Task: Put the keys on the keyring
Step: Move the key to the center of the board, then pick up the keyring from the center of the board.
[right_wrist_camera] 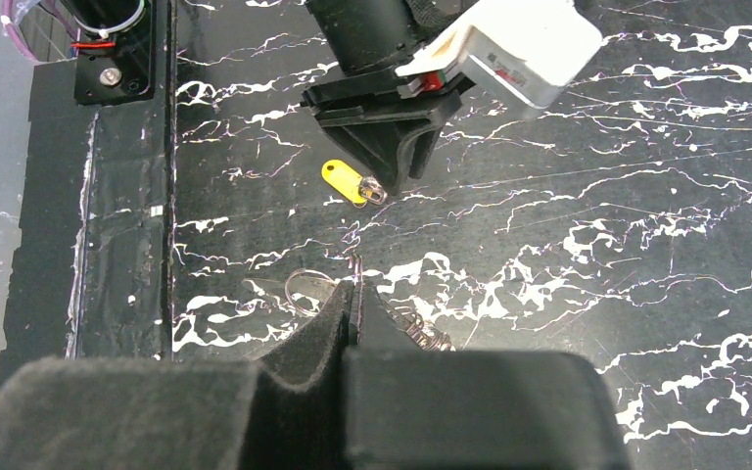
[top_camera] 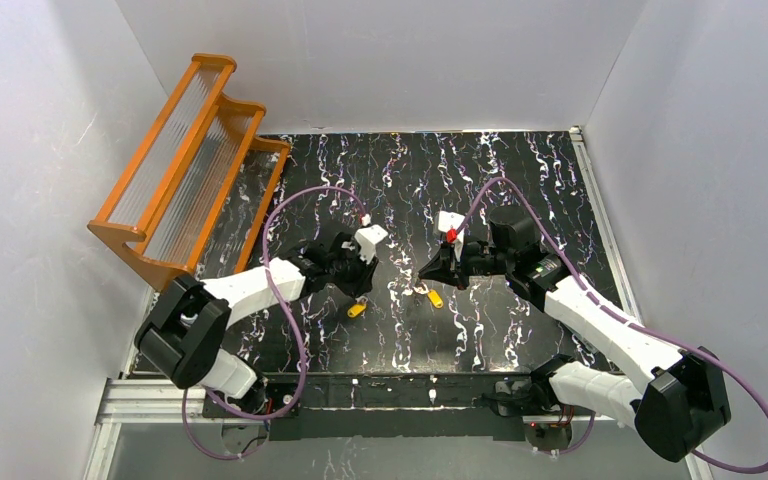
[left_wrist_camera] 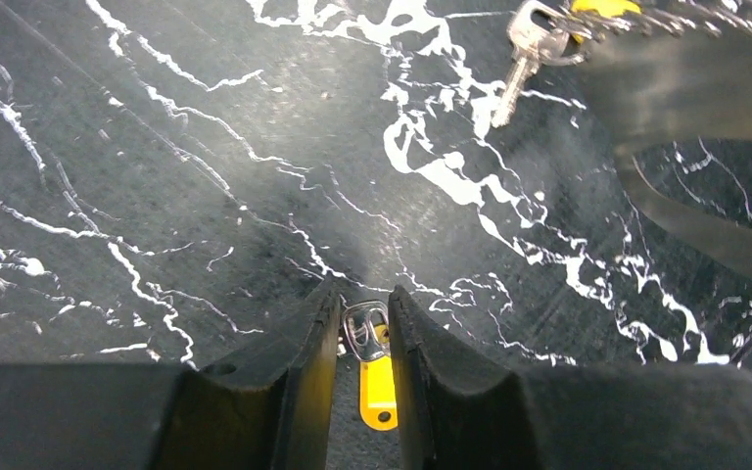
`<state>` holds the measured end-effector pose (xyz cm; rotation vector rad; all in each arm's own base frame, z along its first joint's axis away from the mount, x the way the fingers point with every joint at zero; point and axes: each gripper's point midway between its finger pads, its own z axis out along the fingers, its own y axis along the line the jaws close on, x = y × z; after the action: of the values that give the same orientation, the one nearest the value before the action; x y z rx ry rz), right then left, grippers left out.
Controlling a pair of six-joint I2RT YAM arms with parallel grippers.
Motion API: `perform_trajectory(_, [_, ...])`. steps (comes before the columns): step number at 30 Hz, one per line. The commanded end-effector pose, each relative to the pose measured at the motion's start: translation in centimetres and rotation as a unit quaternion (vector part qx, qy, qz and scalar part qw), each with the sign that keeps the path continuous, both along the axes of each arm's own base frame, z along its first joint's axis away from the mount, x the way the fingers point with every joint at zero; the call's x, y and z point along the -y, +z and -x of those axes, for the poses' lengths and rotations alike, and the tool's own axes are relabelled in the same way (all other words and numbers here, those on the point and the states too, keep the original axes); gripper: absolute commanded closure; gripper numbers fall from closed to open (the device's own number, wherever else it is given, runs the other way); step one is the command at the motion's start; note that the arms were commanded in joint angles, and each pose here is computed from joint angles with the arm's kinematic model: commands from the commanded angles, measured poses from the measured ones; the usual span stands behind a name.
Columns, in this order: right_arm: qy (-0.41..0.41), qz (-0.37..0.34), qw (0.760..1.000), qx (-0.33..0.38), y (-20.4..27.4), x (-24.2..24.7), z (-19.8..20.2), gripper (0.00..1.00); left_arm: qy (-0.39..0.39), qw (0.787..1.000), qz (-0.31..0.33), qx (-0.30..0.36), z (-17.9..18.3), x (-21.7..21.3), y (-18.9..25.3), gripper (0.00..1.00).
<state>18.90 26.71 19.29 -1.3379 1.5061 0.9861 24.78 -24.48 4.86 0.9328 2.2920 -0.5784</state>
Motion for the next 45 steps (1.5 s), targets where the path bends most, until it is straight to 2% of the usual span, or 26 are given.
perform_trajectory(1, [0.003,-0.022,0.999,0.037,2.7,-0.3,-0.4,0.99,-0.106,0.994,0.015,0.035,1.9,0.3,1.6,0.76])
perform_trajectory(5, [0.004,-0.021,0.999,0.037,2.5,-0.3,-0.4,0.99,-0.252,0.95,0.014,0.185,2.5,0.1,3.8,0.76])
perform_trajectory(8, [0.003,-0.02,0.999,0.038,2.4,-0.2,-0.4,0.99,-0.333,0.904,-0.033,0.265,2.6,-1.0,3.3,0.75])
perform_trajectory(13, [0.002,-0.02,0.999,0.039,2.3,-0.2,-0.3,0.99,-0.463,0.849,-0.078,0.244,4.8,-2.2,0.2,0.76])
perform_trajectory(22, [-0.006,-0.015,0.999,0.039,2.0,0.1,-0.4,0.99,-0.503,0.836,-0.064,0.209,5.4,-1.5,-0.8,0.78])
perform_trajectory(45, [-0.01,-0.016,0.999,0.039,2.0,0.1,-0.4,0.99,-0.48,0.851,-0.076,0.2,3.4,-0.7,-1.6,0.82])
